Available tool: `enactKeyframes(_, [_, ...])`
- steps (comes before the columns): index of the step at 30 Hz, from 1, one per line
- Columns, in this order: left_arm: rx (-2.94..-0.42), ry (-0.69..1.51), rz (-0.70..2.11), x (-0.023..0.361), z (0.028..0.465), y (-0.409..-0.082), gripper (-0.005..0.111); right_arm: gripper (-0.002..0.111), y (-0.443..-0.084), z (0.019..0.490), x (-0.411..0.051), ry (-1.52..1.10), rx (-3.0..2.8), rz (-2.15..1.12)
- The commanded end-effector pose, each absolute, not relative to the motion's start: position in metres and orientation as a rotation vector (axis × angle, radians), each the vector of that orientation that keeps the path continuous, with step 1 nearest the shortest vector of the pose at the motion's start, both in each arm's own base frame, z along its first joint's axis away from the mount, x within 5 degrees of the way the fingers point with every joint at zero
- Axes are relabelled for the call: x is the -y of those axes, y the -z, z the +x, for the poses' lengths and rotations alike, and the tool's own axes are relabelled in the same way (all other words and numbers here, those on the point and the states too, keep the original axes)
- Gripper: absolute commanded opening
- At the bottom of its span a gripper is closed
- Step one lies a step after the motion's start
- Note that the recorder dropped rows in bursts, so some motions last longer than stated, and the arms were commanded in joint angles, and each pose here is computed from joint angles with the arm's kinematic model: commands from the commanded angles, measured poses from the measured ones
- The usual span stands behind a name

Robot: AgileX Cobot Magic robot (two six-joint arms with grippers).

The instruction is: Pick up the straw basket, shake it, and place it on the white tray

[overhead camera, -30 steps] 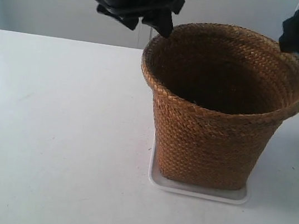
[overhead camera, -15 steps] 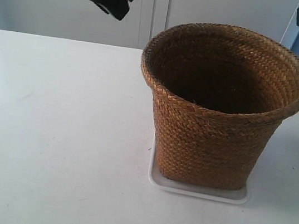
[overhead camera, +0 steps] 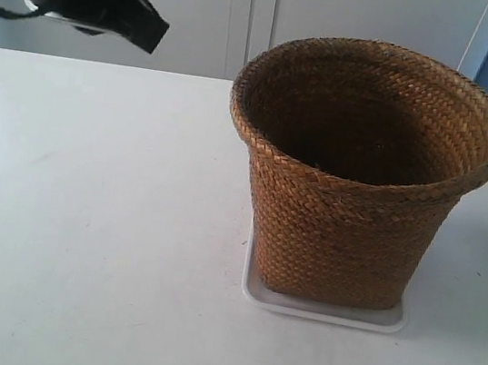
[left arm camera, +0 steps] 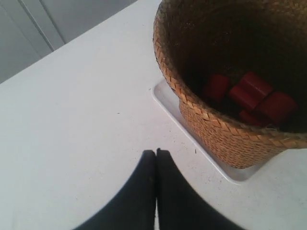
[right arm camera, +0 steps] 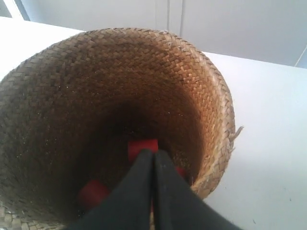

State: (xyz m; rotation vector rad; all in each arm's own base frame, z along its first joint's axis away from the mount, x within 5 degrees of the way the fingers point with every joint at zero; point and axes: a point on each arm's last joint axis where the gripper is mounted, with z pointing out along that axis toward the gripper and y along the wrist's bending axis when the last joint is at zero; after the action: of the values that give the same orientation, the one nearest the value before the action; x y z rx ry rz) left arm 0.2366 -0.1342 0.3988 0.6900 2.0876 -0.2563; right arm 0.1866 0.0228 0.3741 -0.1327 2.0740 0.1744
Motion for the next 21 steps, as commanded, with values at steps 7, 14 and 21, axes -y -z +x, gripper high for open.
enactKeyframes(7, [-1.859,0.278,0.573,0.099,0.184,-0.39,0.0,0.0,-0.372,0.161,-0.025,-0.229,-1.944,-0.145])
enactKeyframes(14, [-1.675,0.249,0.465,0.061,0.133,-0.41,0.0,0.0,-0.386,0.133,-0.028,-0.166,-1.798,-0.316])
enactKeyframes(21, [-1.781,0.236,0.48,0.052,0.115,-0.381,0.0,0.0,-0.369,0.134,-0.029,-0.185,-1.859,-0.315])
